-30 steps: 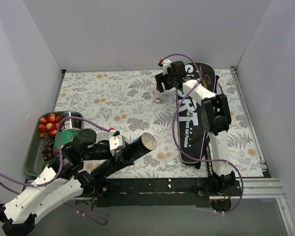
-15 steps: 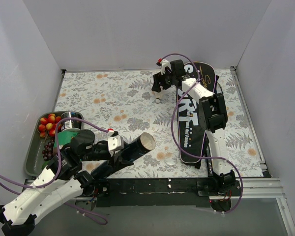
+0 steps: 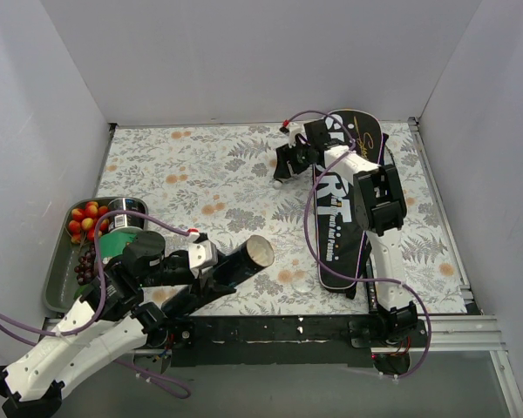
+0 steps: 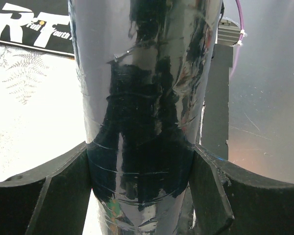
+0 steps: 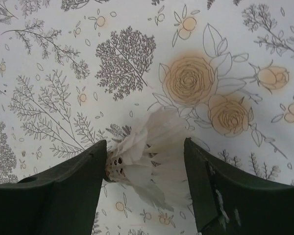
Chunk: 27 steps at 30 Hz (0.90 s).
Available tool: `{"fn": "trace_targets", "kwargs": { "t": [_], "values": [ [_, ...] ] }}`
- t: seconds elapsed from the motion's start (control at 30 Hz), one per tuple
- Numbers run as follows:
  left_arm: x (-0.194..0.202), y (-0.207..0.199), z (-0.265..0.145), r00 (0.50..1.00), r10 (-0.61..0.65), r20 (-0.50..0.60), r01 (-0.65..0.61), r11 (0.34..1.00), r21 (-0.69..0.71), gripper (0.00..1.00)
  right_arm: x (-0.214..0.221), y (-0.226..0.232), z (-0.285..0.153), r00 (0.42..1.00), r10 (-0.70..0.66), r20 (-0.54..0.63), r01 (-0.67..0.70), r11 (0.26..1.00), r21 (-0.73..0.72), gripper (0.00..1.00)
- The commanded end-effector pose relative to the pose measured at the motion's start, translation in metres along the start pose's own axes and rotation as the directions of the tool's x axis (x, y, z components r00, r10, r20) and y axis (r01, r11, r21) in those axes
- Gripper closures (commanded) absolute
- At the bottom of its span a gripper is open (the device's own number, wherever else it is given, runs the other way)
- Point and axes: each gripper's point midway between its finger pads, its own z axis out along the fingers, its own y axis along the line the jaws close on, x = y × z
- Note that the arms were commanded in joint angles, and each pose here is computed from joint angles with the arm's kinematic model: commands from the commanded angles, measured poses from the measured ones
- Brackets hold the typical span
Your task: Pack up the badminton gear
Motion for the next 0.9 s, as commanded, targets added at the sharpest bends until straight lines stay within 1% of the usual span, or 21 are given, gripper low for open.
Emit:
{"fn": "trace_targets", "kwargs": {
  "t": [0.0, 0.23, 0.33, 0.47, 0.57, 0.67, 0.87],
  "values": [
    [-0.009, -0.004, -0.002, 0.999, 0.018, 0.033, -0.019, 1.0, 0.015, 0.79, -0.01, 0.016, -0.031, 0.999, -0.03, 0.024, 0.031, 0.999, -0.02, 0.31],
    [-0.013, -0.008, -0.004, 0.999, 0.019, 0.046, -0.02, 0.999, 0.03, 0.79, 0.003, 0.036, -0.054, 0.999, -0.03, 0.037, 0.031, 0.999, -0.032, 0.37],
    [-0.013, -0.009, -0.005, 0.999, 0.015, 0.05, -0.017, 0.999, 0.034, 0.79, 0.0, 0.043, -0.063, 0.998, -0.038, 0.056, 0.04, 0.999, -0.034, 0.39],
    [-0.014, -0.01, -0.005, 0.999, 0.011, 0.053, -0.013, 0.999, 0.039, 0.79, 0.009, 0.05, -0.069, 0.999, -0.028, 0.041, 0.03, 0.998, -0.053, 0.44],
    [-0.016, -0.011, -0.005, 0.998, 0.011, 0.056, -0.013, 0.999, 0.04, 0.79, 0.018, 0.053, -0.072, 1.0, -0.017, 0.016, 0.018, 0.998, -0.059, 0.51],
    [-0.016, -0.01, -0.005, 0.998, 0.014, 0.056, -0.016, 0.999, 0.041, 0.79, 0.021, 0.056, -0.075, 1.0, -0.009, 0.014, 0.01, 0.998, -0.061, 0.55],
    [-0.017, -0.011, -0.005, 0.998, 0.013, 0.056, -0.016, 0.999, 0.046, 0.79, 0.038, 0.058, -0.067, 0.998, 0.044, -0.042, -0.048, 0.995, -0.091, 0.57]
  ]
}}
